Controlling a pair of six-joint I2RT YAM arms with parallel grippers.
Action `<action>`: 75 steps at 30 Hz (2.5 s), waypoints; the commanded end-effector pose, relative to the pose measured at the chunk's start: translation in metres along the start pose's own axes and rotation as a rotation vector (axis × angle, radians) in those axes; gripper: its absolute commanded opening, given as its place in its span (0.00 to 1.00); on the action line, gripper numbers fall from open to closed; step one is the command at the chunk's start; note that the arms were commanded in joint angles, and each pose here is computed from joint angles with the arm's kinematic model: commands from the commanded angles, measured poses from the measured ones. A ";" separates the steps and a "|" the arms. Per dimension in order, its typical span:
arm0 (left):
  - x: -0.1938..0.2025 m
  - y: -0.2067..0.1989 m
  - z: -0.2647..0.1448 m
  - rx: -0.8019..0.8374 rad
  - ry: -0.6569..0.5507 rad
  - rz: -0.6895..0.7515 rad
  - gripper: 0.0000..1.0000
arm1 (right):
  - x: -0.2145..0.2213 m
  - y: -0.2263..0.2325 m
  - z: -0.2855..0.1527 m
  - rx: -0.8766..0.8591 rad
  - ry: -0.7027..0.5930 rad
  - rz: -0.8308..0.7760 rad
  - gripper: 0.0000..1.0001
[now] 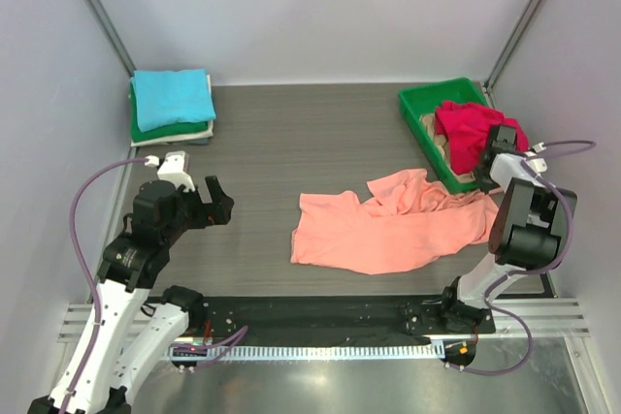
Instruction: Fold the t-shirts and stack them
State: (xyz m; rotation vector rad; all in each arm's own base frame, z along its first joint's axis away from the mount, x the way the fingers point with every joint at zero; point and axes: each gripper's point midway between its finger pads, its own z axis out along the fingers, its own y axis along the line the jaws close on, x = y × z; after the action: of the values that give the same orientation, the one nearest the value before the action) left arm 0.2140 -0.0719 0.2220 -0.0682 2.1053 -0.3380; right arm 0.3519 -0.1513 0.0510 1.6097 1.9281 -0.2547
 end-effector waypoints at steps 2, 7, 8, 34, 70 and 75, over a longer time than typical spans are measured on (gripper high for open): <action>-0.007 -0.005 0.000 0.028 -0.036 0.010 1.00 | 0.009 0.042 -0.004 -0.094 0.041 0.094 0.01; -0.006 -0.002 0.000 0.014 -0.039 0.004 1.00 | -0.004 0.080 0.015 -0.120 0.055 0.191 0.01; -0.006 -0.002 0.000 0.013 -0.039 0.001 1.00 | -0.007 0.088 0.019 -0.128 0.054 0.192 0.01; 0.048 -0.081 0.117 0.132 0.289 -0.163 0.97 | -0.061 0.087 -0.087 -0.348 -0.119 -0.202 1.00; 0.103 -0.097 0.211 0.057 0.386 -0.196 0.00 | 0.263 0.091 -0.166 -0.577 0.256 -1.268 0.84; 0.114 -0.099 0.212 0.082 0.418 -0.189 0.00 | 0.292 0.096 -0.142 -0.513 0.264 -1.319 0.77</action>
State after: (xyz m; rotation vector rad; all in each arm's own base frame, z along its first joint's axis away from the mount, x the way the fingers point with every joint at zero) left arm 0.3280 -0.2393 0.0579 -0.2076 2.4845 -0.6423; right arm 0.3541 0.1847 0.0203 -0.1222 2.7233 0.0132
